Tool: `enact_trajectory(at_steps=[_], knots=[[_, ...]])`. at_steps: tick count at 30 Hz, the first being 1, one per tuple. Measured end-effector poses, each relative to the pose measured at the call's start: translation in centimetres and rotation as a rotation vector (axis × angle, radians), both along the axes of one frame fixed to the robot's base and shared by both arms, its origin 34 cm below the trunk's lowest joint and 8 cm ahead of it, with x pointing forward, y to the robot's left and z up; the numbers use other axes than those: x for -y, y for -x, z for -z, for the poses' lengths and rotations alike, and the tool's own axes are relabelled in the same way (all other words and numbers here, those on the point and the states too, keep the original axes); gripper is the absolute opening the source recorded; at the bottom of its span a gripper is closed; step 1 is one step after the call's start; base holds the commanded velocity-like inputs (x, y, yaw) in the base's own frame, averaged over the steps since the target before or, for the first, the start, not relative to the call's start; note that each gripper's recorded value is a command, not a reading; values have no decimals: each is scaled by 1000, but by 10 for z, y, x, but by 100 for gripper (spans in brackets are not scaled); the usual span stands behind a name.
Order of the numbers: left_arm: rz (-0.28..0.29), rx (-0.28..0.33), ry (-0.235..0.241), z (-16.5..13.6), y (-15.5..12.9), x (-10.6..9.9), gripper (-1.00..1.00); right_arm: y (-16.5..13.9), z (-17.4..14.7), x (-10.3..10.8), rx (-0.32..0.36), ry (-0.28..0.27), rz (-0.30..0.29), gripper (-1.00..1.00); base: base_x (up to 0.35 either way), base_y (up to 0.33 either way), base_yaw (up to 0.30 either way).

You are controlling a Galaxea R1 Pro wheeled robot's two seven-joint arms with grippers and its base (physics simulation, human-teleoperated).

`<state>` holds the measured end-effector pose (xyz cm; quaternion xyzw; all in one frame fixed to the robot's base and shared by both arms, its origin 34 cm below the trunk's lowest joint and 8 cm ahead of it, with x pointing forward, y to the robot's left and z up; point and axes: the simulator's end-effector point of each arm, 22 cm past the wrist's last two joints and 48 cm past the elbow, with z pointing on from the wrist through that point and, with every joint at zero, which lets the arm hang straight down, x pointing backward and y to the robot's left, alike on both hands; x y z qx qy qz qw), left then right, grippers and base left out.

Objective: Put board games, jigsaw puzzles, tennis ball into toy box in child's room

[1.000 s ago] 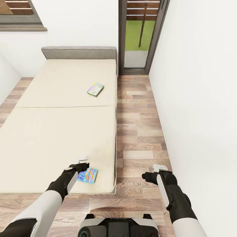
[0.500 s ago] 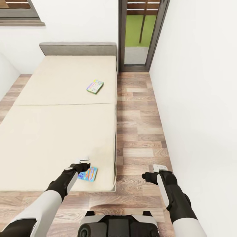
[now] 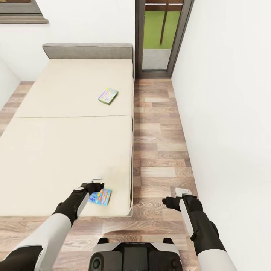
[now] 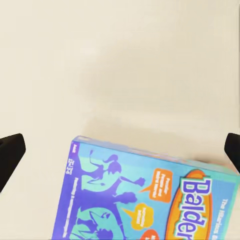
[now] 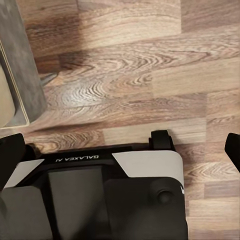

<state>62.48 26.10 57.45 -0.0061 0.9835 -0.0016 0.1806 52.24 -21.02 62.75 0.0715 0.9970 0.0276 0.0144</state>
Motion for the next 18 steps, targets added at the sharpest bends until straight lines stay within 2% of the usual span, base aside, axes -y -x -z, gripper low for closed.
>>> enact_trajectory(at_steps=[18], knots=[[0, 7, 0, 6, -15, 0, 100, 11, 12, 0, -30, 0, 0, 100, 0, 0, 0]])
